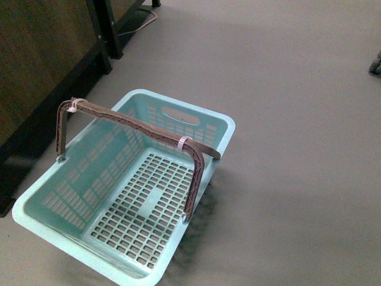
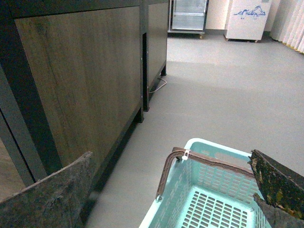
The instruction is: Pick lemon and mango into basket
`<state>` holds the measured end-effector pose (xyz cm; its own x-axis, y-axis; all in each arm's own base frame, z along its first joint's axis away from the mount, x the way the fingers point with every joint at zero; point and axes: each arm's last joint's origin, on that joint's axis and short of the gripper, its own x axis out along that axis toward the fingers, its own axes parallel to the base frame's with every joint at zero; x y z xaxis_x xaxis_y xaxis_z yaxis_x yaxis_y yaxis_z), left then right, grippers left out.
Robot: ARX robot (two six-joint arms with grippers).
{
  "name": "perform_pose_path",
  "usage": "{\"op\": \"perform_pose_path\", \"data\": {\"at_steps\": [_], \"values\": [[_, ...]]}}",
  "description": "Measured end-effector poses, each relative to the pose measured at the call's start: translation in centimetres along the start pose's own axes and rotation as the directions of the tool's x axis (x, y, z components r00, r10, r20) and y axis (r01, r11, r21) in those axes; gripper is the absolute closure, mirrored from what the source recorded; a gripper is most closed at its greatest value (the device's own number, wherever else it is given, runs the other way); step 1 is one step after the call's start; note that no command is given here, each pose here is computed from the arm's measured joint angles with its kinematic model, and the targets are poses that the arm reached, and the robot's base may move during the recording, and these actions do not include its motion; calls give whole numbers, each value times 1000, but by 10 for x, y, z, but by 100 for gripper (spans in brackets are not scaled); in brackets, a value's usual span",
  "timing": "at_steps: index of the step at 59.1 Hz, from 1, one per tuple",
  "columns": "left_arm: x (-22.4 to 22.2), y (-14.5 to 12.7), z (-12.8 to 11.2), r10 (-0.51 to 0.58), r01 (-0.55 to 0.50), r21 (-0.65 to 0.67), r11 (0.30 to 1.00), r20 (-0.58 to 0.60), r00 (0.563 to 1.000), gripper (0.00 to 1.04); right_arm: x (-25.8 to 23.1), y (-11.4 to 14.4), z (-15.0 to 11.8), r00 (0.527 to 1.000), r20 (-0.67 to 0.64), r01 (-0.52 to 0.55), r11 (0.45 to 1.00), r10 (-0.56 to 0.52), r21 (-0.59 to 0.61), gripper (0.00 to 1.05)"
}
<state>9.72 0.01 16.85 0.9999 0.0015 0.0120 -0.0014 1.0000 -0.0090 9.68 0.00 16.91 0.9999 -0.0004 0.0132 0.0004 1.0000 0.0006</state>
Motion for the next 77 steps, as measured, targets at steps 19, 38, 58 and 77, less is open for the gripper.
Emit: {"op": "perform_pose_path", "data": {"at_steps": [19, 38, 58, 77], "values": [[0, 0, 0, 0, 0, 0, 1000, 0, 1000, 7, 0, 0, 0, 1000, 0, 0, 1000, 0, 0, 9], [0, 0, 0, 3, -3, -12, 1000, -9, 1000, 7, 0, 0, 0, 1000, 0, 0, 1000, 0, 0, 9], [24, -6, -3, -25, -283, -626, 727, -436, 900, 7, 0, 0, 0, 1000, 0, 0, 1000, 0, 0, 9], [82, -30, -26, -79, -395, -730, 559, -520, 850, 7, 0, 0, 0, 1000, 0, 0, 1000, 0, 0, 9]]}}
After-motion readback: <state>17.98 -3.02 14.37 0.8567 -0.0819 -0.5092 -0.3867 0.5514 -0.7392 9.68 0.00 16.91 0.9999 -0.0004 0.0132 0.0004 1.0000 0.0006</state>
